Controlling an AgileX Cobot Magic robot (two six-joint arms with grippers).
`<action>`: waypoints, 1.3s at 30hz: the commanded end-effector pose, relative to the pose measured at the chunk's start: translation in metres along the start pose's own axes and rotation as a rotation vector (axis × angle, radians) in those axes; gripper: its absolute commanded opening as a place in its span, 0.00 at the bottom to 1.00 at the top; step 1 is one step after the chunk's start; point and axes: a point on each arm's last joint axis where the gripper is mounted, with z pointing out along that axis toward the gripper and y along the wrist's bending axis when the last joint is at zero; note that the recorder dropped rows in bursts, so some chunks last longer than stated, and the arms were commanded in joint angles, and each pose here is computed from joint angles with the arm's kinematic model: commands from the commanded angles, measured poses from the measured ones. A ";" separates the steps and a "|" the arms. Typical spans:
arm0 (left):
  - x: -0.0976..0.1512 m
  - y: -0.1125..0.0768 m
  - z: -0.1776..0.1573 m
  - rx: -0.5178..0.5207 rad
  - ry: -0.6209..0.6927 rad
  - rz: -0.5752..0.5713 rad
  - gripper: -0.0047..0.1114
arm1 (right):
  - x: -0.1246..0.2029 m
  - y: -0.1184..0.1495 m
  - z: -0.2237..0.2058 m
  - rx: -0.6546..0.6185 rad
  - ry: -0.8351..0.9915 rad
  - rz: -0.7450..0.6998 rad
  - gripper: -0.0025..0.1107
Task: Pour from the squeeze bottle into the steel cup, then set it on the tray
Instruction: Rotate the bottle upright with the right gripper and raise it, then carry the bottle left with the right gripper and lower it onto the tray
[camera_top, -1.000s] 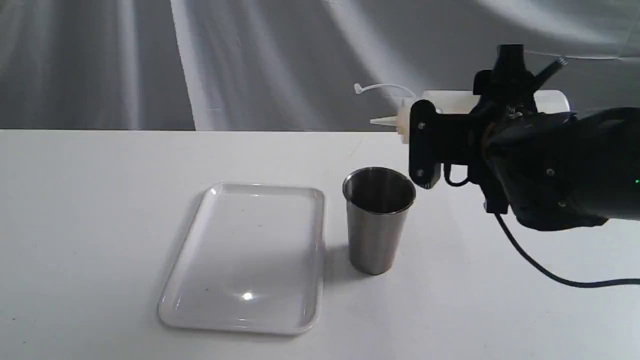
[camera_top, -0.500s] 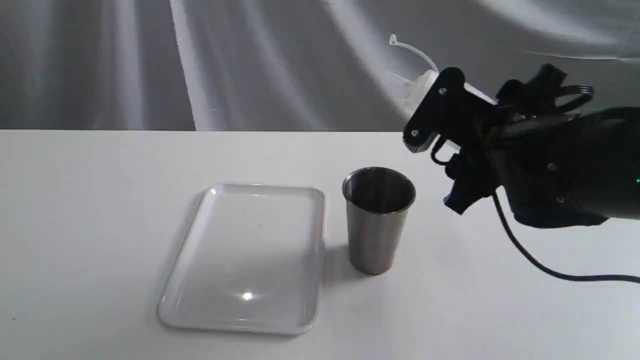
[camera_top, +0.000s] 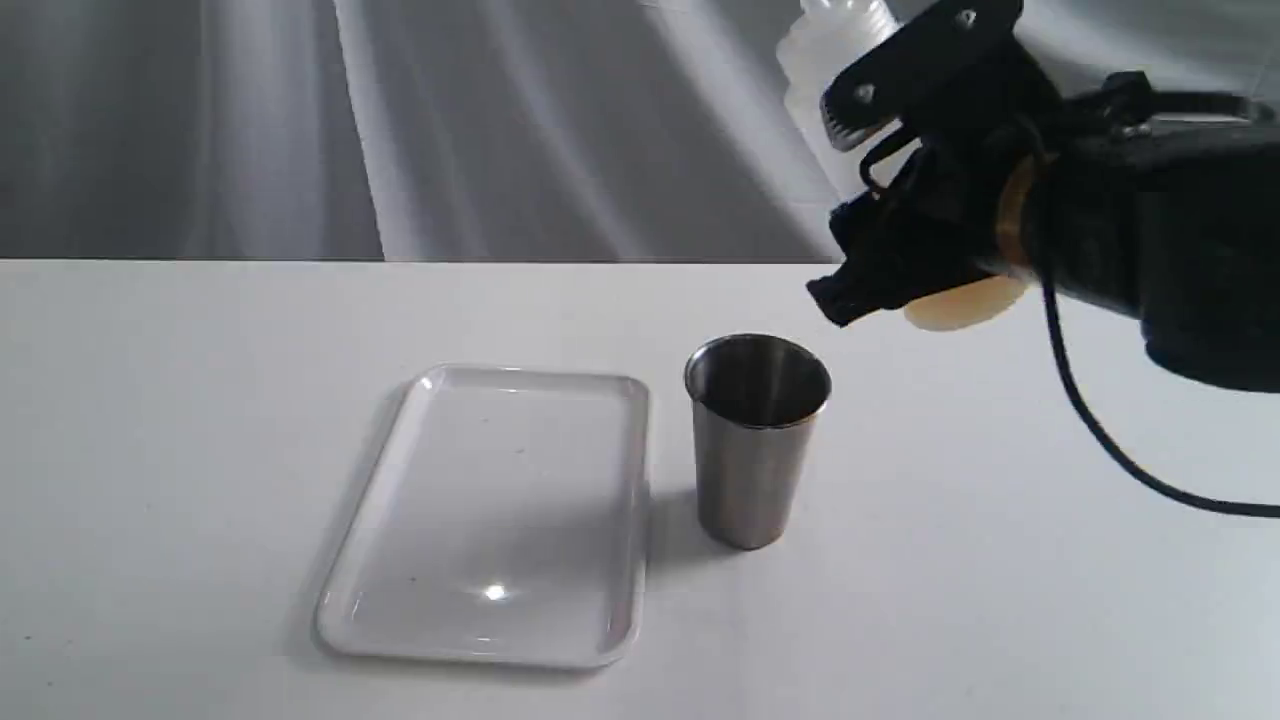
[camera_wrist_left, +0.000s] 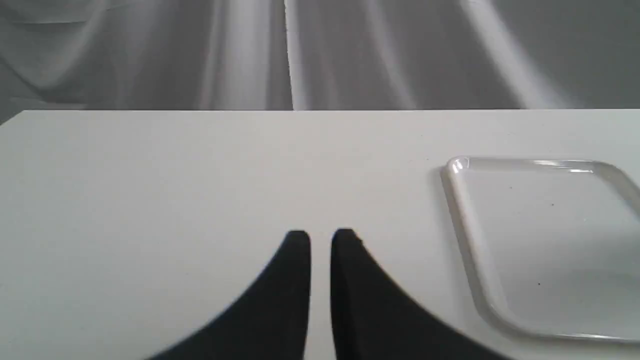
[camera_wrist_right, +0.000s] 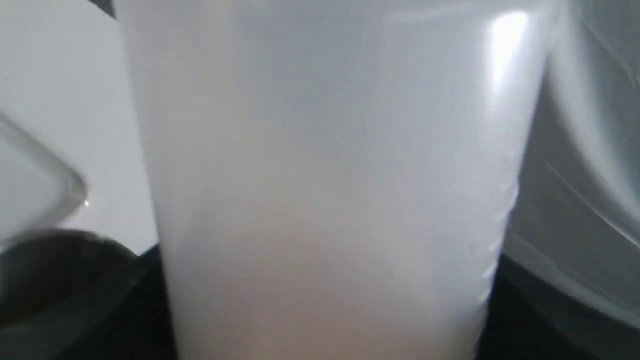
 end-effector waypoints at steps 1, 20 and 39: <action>0.001 0.000 0.000 0.002 -0.005 -0.004 0.11 | -0.015 -0.007 -0.023 -0.058 -0.103 0.016 0.02; 0.001 0.000 0.000 0.002 -0.005 -0.002 0.11 | -0.016 0.042 -0.095 -0.574 -0.734 -0.014 0.02; 0.001 0.000 0.000 0.002 -0.005 0.000 0.11 | 0.018 0.091 -0.110 -0.682 -0.601 0.274 0.02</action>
